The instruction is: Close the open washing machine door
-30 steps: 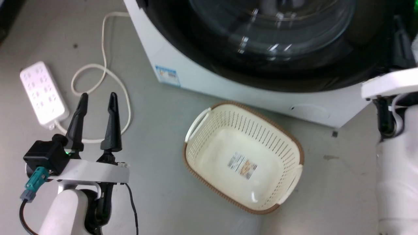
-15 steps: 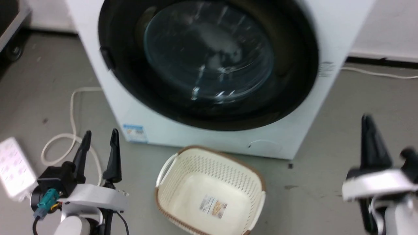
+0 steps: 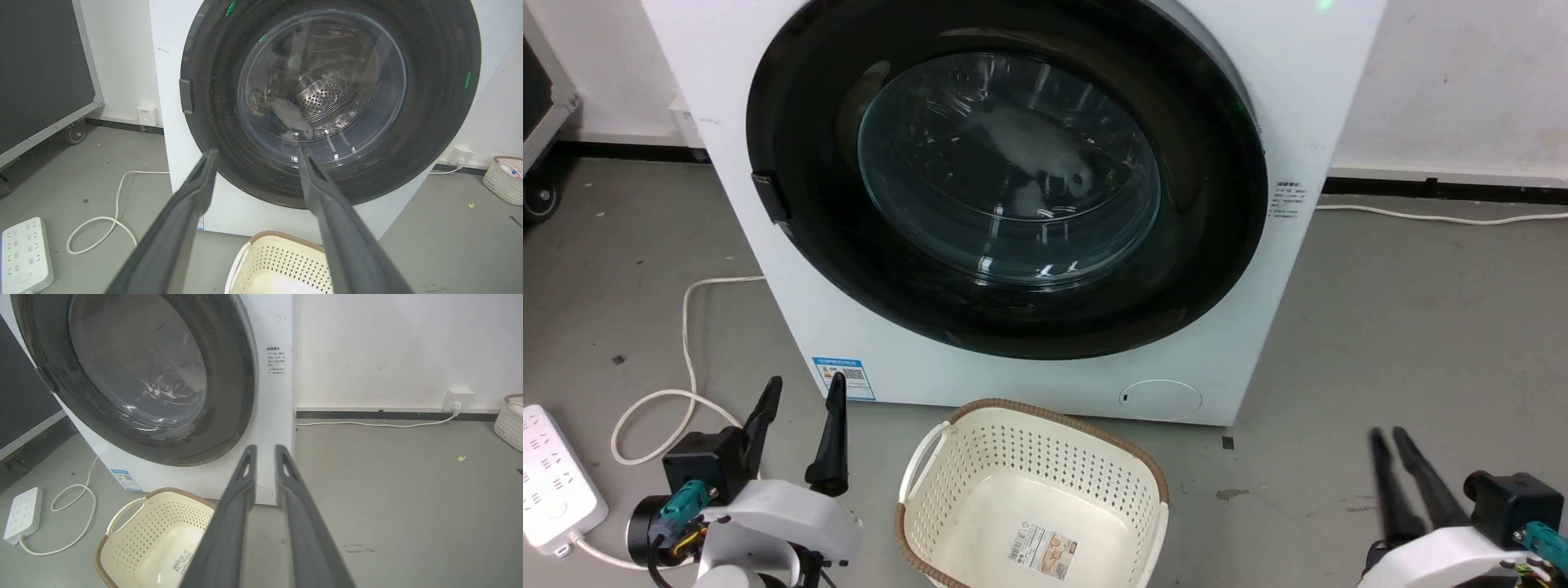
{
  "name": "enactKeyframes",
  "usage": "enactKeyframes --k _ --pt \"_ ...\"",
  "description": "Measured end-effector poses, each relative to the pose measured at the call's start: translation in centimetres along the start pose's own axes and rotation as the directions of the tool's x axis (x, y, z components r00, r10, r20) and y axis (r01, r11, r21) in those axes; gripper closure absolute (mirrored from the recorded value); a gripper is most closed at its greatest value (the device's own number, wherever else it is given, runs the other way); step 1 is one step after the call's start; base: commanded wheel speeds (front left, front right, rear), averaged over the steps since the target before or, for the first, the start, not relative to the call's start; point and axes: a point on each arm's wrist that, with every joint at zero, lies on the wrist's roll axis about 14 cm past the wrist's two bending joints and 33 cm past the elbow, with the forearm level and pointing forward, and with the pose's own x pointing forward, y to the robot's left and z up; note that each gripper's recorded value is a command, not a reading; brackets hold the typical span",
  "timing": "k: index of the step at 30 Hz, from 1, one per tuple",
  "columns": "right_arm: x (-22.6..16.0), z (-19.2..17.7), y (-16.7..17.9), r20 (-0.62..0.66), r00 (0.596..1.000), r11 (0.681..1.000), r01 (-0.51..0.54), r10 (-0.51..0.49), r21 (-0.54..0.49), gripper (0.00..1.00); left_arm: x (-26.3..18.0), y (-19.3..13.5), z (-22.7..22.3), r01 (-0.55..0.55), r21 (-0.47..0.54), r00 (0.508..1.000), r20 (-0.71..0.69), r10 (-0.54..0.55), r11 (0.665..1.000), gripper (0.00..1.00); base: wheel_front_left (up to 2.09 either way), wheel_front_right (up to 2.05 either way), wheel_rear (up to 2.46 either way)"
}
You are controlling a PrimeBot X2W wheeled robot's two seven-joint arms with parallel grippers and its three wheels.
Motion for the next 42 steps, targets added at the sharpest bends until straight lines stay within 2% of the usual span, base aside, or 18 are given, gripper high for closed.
enactKeyframes --k 7,26,27,42 --pt "0.0 -0.2 0.8 -0.023 0.999 1.000 -0.024 0.023 -0.004 0.00 -0.3 0.1 -1.3 -0.004 -0.012 0.999 -0.054 0.003 1.000 0.00 0.00 0.00 0.00" --pt "0.3 -0.3 1.6 -0.029 0.998 0.999 -0.048 0.048 0.004 0.00 -0.3 0.7 -1.3 -0.033 -0.018 0.997 -0.066 0.031 0.999 0.00 0.00 0.00 0.00" --pt "0.3 -0.3 1.6 -0.029 0.998 0.999 -0.049 0.049 0.004 1.00 -0.3 0.7 -1.3 -0.033 -0.017 0.997 -0.065 0.031 0.999 1.00 0.00 0.00 0.00" --pt "0.5 -0.4 1.9 -0.033 0.998 0.998 -0.058 0.058 -0.001 1.00 -0.4 0.7 -1.2 -0.035 -0.006 0.997 -0.063 0.035 0.999 1.00 0.00 0.00 0.00"
